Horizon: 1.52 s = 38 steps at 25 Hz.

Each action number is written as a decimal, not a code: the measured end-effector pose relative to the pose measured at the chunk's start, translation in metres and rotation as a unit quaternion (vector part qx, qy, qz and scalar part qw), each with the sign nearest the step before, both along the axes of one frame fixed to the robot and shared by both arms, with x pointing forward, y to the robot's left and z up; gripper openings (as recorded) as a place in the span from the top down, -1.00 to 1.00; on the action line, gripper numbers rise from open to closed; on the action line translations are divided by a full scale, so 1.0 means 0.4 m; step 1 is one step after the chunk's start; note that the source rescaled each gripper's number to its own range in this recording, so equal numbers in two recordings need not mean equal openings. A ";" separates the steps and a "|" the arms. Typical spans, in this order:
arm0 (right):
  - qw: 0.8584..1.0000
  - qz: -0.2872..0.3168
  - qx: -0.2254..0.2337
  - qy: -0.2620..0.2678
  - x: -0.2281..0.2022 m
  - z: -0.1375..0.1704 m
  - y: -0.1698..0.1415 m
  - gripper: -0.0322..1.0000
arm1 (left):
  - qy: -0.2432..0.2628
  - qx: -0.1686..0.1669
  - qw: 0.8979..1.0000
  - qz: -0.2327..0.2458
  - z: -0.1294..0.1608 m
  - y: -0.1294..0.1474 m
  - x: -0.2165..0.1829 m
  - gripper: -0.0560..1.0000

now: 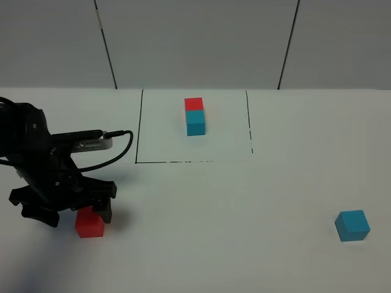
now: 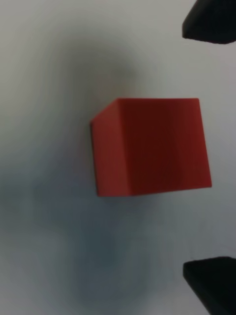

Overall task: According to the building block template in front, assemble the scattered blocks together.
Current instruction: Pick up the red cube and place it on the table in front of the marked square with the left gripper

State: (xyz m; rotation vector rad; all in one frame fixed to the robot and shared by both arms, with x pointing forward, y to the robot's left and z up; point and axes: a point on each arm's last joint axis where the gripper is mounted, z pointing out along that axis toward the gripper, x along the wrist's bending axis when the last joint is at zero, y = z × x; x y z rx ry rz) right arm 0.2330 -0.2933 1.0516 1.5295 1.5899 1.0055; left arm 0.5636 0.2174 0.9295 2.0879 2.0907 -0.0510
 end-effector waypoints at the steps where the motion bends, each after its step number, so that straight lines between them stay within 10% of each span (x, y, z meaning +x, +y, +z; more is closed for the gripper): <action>1: 1.000 0.000 0.000 0.000 0.000 0.000 0.000 -0.40 | 0.001 0.001 1.000 -0.002 -0.008 -0.004 0.002 -0.75; 20: 1.000 0.000 0.000 0.000 0.000 0.000 0.000 -0.40 | 0.032 0.022 0.999 0.012 -0.080 -0.004 0.009 -0.67; 38: 1.000 0.000 0.000 0.000 0.000 0.000 0.000 -0.40 | 0.047 0.026 0.998 0.028 -0.112 -0.003 0.011 0.22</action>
